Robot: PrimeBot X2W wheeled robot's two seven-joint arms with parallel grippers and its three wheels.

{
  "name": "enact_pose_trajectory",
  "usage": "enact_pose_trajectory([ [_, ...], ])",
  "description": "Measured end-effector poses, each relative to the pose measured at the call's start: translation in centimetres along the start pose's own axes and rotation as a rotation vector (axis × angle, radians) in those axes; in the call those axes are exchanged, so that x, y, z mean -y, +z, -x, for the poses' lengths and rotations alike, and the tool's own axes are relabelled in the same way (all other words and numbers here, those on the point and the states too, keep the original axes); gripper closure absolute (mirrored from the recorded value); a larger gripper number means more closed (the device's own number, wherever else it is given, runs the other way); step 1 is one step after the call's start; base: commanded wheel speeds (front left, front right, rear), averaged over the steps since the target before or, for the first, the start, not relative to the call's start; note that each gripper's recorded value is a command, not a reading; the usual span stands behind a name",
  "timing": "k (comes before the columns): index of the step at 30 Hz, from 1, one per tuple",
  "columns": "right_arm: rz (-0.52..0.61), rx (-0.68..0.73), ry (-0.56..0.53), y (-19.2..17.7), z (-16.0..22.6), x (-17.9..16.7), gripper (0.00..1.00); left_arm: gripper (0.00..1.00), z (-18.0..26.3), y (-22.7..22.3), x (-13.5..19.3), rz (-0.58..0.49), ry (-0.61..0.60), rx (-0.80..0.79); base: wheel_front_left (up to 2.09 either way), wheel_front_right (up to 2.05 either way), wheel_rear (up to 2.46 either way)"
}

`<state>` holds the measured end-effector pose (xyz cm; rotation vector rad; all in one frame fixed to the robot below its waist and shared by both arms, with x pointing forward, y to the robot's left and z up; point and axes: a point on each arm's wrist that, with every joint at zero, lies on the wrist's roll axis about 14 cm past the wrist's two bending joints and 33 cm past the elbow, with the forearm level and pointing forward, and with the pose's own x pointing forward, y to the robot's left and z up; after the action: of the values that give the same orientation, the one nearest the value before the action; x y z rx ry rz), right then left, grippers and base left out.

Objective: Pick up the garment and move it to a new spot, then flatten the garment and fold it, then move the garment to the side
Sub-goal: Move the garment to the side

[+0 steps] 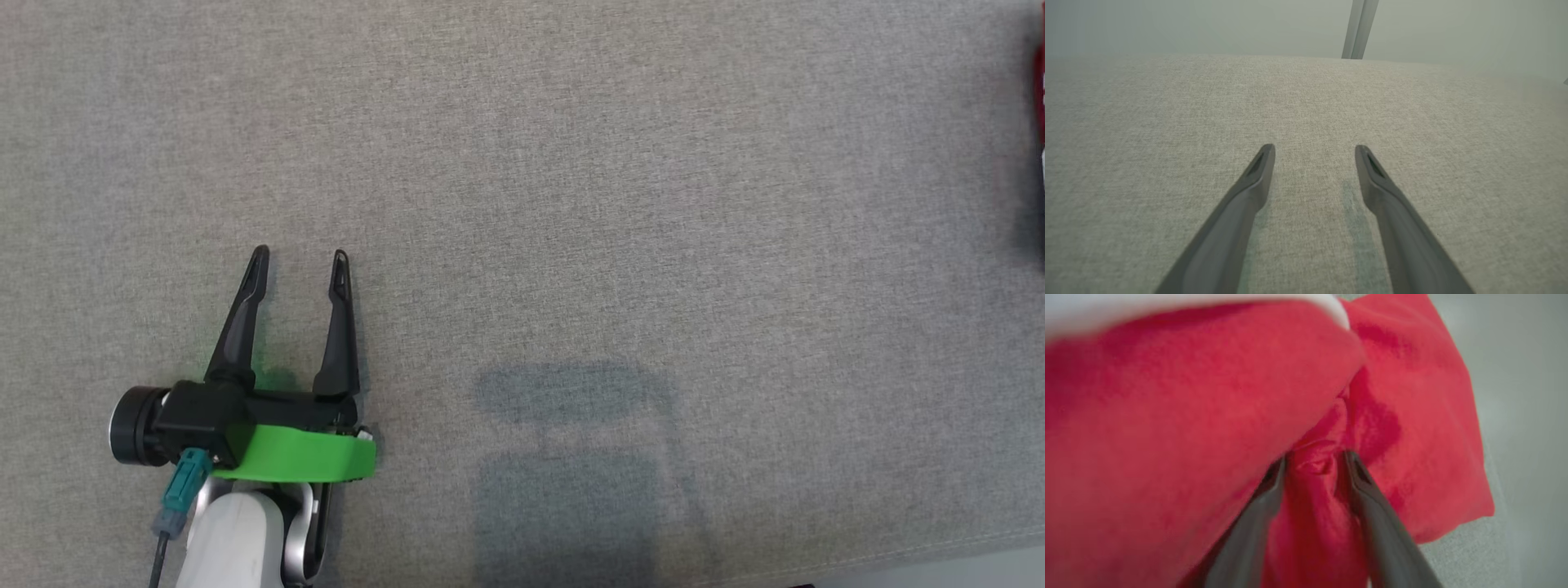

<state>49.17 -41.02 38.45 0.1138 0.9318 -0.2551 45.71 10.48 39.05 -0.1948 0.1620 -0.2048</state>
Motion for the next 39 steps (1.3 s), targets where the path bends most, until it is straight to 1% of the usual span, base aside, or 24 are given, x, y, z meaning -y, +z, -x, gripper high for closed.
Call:
enact_pose_trajectory([
  [2,0.056,0.054,-0.042,0.3,-0.3,0.3,0.0,0.0,0.1,0.0,0.0,-0.001,-0.001,-0.002,0.0,0.0,0.0],
  [5,0.17,0.199,-0.089,2.0,0.2,0.5,0.0,0.0,0.3,0.3,0.2,0.004,0.002,0.003,0.0,0.0,0.0],
  [8,0.188,0.352,-0.073,2.9,1.4,-0.5,0.0,0.0,0.9,0.9,0.0,0.014,0.021,0.012,0.0,0.0,0.0],
  [11,0.225,0.463,-0.04,2.8,3.1,-2.0,0.0,0.0,2.3,1.2,-0.6,0.028,0.062,0.007,0.0,0.0,0.0],
  [14,0.258,0.487,-0.024,1.1,4.8,-2.8,0.0,0.0,4.2,1.6,-1.6,0.041,0.112,0.007,0.0,0.0,0.0],
  [16,0.31,0.508,-0.034,0.4,6.6,-3.0,0.0,0.0,5.5,2.1,-2.1,0.044,0.138,0.013,0.0,0.0,0.0],
  [18,0.317,0.586,-0.023,0.9,8.9,-4.1,0.0,0.0,6.7,2.7,-2.4,0.044,0.154,0.026,0.0,0.0,0.0],
  [19,0.321,0.626,0.003,1.0,10.1,-5.3,0.0,0.0,7.3,3.0,-2.5,0.05,0.166,0.032,0.0,0.0,0.0],
  [23,0.337,0.784,0.105,0.0,14.9,-9.9,0.0,0.0,9.7,4.0,-2.9,0.067,0.204,0.056,0.0,0.0,0.0],
  [25,0.35,0.853,0.147,-1.0,16.8,-11.4,0.0,0.0,10.6,4.7,-2.9,0.065,0.213,0.08,0.0,0.0,0.0],
  [26,0.361,0.871,0.16,-1.6,17.3,-11.8,0.0,0.0,10.8,5.1,-2.9,0.067,0.213,0.09,0.0,0.0,0.0],
  [31,0.325,0.973,0.259,-4.8,19.3,-14.7,0.0,0.0,12.6,5.9,-2.9,0.06,0.223,0.122,0.0,0.0,0.0],
  [37,0.253,0.969,0.309,-7.8,19.7,-16.9,0.0,0.0,14.2,6.7,-3.3,0.04,0.234,0.151,0.0,0.0,0.0],
  [39,0.22,0.99,0.312,-7.6,20.3,-17.3,0.0,0.0,14.7,6.8,-3.5,0.032,0.236,0.159,0.0,0.0,0.0],
])
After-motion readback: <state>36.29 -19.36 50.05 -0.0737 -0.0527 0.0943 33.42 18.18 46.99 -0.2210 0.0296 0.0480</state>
